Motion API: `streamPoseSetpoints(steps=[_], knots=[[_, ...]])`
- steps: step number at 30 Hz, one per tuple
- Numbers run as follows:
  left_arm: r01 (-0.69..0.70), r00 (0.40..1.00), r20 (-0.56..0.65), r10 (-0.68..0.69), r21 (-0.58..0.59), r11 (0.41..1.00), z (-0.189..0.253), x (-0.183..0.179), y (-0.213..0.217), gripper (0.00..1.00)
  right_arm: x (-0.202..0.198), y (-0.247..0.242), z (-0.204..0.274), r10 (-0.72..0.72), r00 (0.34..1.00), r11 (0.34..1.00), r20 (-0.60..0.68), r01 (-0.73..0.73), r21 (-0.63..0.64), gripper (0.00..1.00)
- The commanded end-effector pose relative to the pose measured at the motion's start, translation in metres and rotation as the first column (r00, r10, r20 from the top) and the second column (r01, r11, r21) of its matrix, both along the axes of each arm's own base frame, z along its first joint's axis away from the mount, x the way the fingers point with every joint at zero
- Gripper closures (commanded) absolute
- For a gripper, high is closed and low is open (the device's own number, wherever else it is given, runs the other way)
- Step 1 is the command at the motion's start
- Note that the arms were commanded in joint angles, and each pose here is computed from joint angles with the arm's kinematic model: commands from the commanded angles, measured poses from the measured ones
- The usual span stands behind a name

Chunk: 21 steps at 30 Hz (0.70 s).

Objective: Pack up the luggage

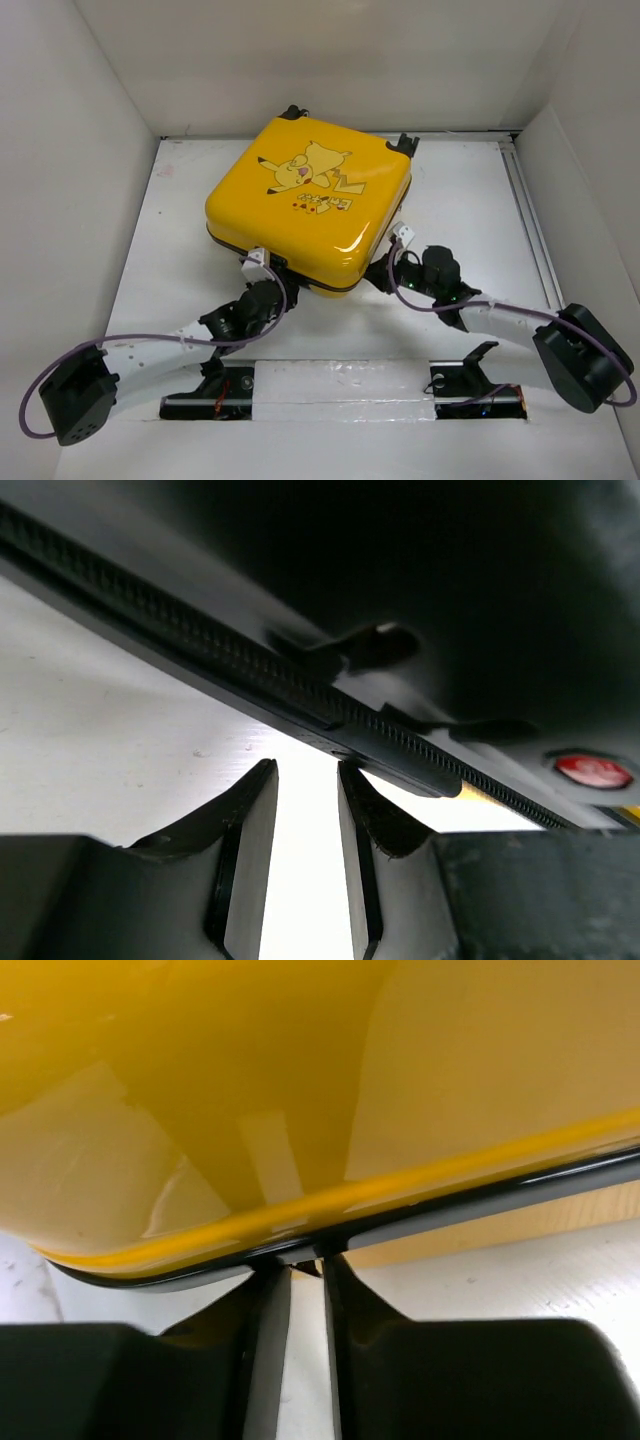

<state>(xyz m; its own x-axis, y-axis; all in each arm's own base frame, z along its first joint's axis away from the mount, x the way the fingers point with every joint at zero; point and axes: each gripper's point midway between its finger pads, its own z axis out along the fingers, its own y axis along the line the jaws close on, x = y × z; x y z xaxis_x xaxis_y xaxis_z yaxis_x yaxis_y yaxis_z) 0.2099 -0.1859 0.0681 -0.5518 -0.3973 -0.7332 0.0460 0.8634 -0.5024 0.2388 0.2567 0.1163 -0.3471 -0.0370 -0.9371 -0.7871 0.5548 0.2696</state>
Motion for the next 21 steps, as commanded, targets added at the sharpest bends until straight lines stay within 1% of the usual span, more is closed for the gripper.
streamPoseSetpoints(steps=[1, 2, 3, 4, 5, 7, 8, 11, 13, 14, 16, 17, 18, 20, 21], knots=[[0.023, 0.994, 0.111, -0.011, -0.11, 0.994, 0.045, 0.018, -0.024, 0.73, 0.008, 0.012, 0.052, -0.019, 0.985, 0.986, 0.172, -0.01, 0.166, 0.8], [0.03, 0.991, 0.131, -0.015, -0.116, 0.993, 0.052, 0.021, -0.028, 0.73, 0.003, 0.014, 0.047, -0.009, 0.987, 0.986, 0.158, -0.018, 0.168, 0.87], [0.039, 0.99, 0.136, -0.022, -0.128, 0.991, 0.054, 0.021, -0.03, 0.73, 0.006, 0.013, 0.054, -0.03, 0.985, 0.982, 0.171, -0.003, 0.19, 0.91], [0.044, 0.99, 0.139, -0.028, -0.113, 0.993, 0.052, 0.022, -0.031, 0.73, 0.001, 0.012, 0.045, -0.028, 0.987, 0.983, 0.161, -0.002, 0.183, 0.95], [0.048, 0.988, 0.152, -0.03, -0.116, 0.992, 0.058, 0.024, -0.033, 0.73, 0.003, 0.011, 0.048, -0.044, 0.987, 0.98, 0.154, 0.013, 0.196, 0.99], [0.053, 0.985, 0.168, -0.032, -0.12, 0.991, 0.062, 0.028, -0.038, 0.73, -0.005, 0.011, 0.05, -0.049, 0.987, 0.977, 0.155, 0.016, 0.211, 1.0], [0.053, 0.985, 0.171, -0.032, -0.123, 0.991, 0.066, 0.031, -0.042, 0.73, -0.01, 0.01, 0.047, -0.049, 0.99, 0.978, 0.134, 0.02, 0.21, 1.0], [0.067, 0.981, 0.19, -0.04, -0.139, 0.988, 0.074, 0.035, -0.05, 0.73, -0.03, 0.009, 0.033, -0.032, 0.998, 0.99, 0.061, 0.023, 0.143, 1.0], [0.071, 0.979, 0.201, -0.042, -0.14, 0.988, 0.078, 0.041, -0.056, 0.73, -0.043, 0.011, 0.042, -0.017, 0.999, 0.99, 0.047, 0.01, 0.138, 1.0], [0.074, 0.978, 0.204, -0.046, -0.129, 0.989, 0.079, 0.042, -0.058, 0.73, -0.056, 0.011, 0.022, -0.008, 1.0, 0.998, -0.016, 0.009, 0.062, 1.0], [0.077, 0.975, 0.216, -0.048, -0.131, 0.988, 0.086, 0.049, -0.066, 0.73, -0.068, 0.01, 0.025, -0.002, 0.999, 0.999, -0.042, 0.004, 0.035, 1.0], [0.077, 0.975, 0.216, -0.048, -0.131, 0.988, 0.088, 0.05, -0.068, 0.73, -0.079, 0.006, 0.007, -0.004, 0.994, 1.0, -0.11, 0.002, -0.02, 1.0], [0.082, 0.971, 0.233, -0.048, -0.137, 0.987, 0.096, 0.054, -0.073, 0.73, -0.088, 0.01, 0.006, 0.018, 0.992, 0.999, -0.126, -0.022, -0.033, 1.0], [0.093, 0.972, 0.226, -0.061, -0.133, 0.987, 0.091, 0.056, -0.079, 0.73, -0.097, 0.013, 0.004, 0.023, 0.986, 0.999, -0.164, -0.03, -0.038, 1.0], [0.123, 0.97, 0.226, -0.089, -0.144, 0.982, 0.094, 0.056, -0.088, 0.73, -0.103, 0.016, -0.003, 0.04, 0.984, 0.997, -0.174, -0.051, -0.059, 1.0]])
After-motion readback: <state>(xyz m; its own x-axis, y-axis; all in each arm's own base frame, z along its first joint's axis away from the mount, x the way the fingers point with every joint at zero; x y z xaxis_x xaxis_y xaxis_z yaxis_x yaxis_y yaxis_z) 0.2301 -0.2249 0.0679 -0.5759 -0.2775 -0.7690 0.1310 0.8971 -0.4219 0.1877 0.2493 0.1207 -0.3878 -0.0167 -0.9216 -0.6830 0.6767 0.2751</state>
